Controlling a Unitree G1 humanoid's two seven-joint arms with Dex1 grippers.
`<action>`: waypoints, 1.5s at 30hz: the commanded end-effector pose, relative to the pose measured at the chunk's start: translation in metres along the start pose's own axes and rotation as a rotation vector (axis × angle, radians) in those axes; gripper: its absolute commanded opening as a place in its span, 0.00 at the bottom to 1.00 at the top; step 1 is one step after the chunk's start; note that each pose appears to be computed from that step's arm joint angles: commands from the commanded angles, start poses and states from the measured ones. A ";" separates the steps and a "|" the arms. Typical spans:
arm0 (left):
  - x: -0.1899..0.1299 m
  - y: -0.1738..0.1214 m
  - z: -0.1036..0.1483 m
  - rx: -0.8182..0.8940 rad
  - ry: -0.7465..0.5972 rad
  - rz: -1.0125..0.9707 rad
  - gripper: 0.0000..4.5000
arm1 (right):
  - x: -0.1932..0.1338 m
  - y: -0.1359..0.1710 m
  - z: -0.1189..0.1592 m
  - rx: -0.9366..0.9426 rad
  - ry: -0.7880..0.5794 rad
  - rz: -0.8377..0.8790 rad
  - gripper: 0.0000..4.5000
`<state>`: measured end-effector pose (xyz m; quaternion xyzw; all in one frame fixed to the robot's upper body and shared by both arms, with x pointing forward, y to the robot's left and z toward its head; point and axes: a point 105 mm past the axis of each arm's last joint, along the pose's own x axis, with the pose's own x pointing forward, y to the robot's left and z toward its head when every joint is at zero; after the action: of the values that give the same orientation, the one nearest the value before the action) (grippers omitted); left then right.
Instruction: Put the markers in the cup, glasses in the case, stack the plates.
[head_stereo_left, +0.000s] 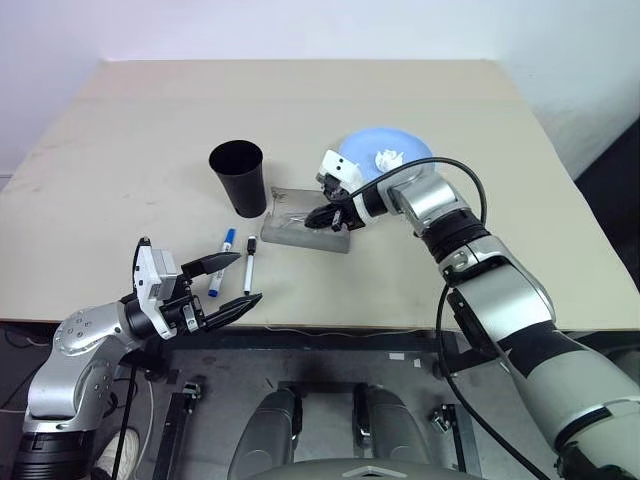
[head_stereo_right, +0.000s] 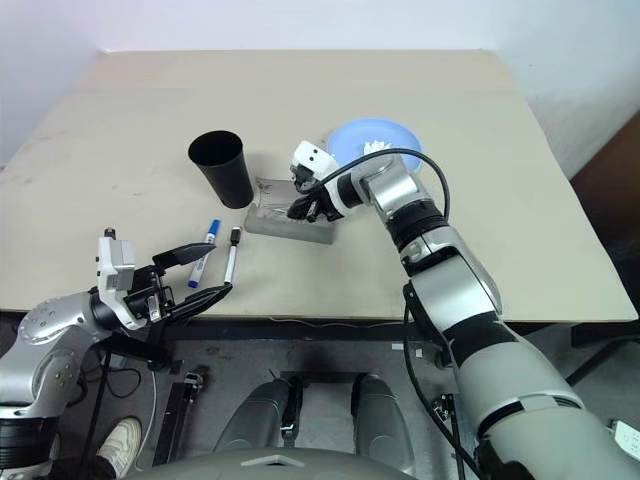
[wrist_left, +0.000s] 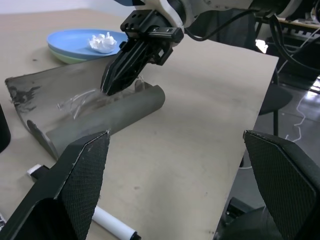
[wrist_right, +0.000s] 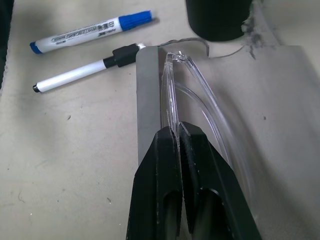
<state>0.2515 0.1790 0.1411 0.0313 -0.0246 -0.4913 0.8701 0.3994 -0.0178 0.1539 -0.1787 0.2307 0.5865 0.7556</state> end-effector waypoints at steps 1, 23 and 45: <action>0.001 -0.002 0.013 0.044 -0.029 -0.003 1.00 | 0.007 0.003 0.001 0.006 0.016 0.020 0.00; 0.008 -0.004 0.017 0.049 -0.044 0.007 1.00 | 0.024 0.007 -0.013 0.239 0.088 0.014 0.00; 0.013 -0.006 0.020 0.049 -0.052 0.003 1.00 | 0.028 0.011 0.004 0.215 0.030 0.038 0.99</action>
<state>0.2554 0.1690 0.1532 0.0353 -0.0450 -0.4816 0.8745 0.3911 0.0066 0.1257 -0.1010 0.3288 0.5655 0.7496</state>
